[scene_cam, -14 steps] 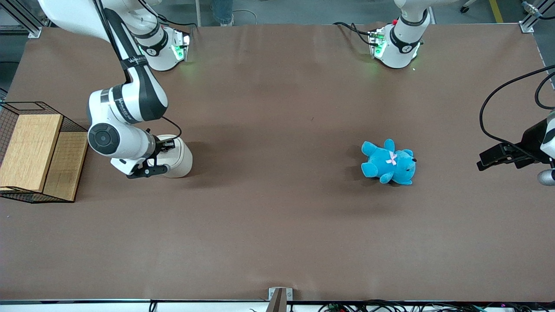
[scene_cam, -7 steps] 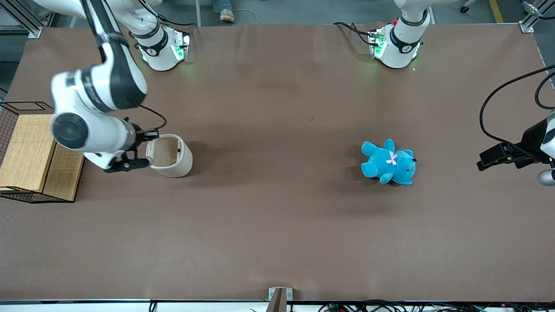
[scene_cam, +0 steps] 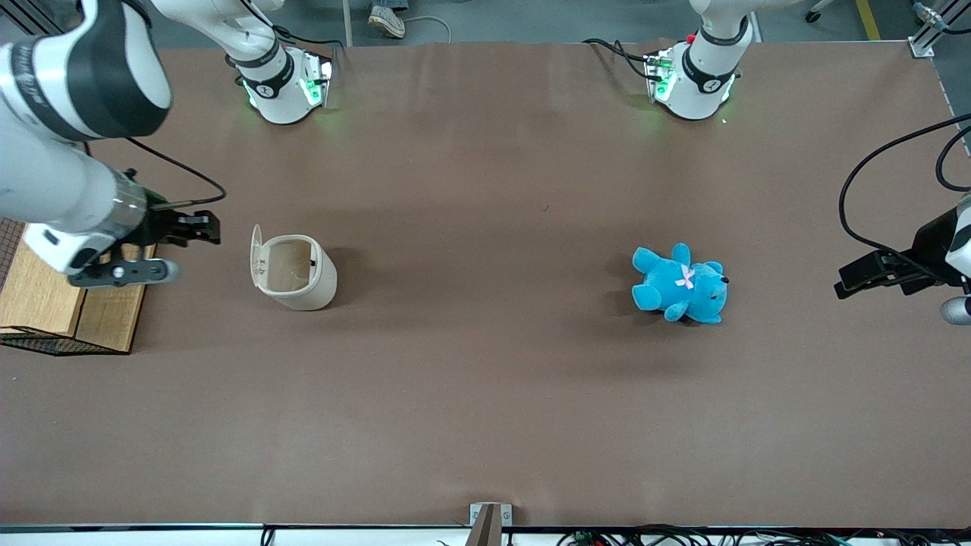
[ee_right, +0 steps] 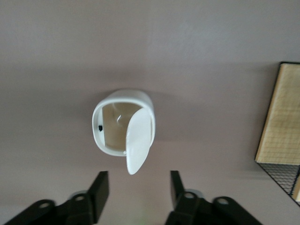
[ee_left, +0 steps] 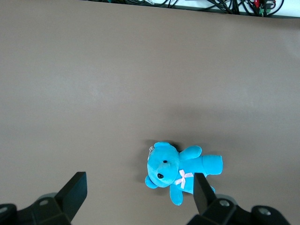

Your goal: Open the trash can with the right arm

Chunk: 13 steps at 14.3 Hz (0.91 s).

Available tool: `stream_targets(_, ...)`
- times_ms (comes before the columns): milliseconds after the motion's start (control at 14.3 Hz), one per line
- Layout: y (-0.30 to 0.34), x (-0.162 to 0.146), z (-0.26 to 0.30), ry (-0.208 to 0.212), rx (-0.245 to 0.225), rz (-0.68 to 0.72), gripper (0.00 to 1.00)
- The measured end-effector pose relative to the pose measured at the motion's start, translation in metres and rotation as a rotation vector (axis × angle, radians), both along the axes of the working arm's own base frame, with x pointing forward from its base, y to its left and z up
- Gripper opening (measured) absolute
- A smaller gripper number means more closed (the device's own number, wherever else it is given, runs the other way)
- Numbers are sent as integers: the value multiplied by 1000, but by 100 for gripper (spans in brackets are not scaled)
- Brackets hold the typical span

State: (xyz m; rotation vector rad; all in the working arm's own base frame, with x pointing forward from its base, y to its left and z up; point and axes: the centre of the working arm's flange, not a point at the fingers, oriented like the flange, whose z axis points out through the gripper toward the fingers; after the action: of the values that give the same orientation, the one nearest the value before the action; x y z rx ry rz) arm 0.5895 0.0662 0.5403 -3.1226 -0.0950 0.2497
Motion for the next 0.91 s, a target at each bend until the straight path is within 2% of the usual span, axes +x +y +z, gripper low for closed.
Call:
stream_targets(209,-17,6,37,-80,7,-30,97)
stream_targets(279,-22,4,52,-107,9,-37,100)
stream_targets(558,-33,-13,95,-179,14,-53,100)
stream_targets(907,-60,-17,105,-198,16,1,100)
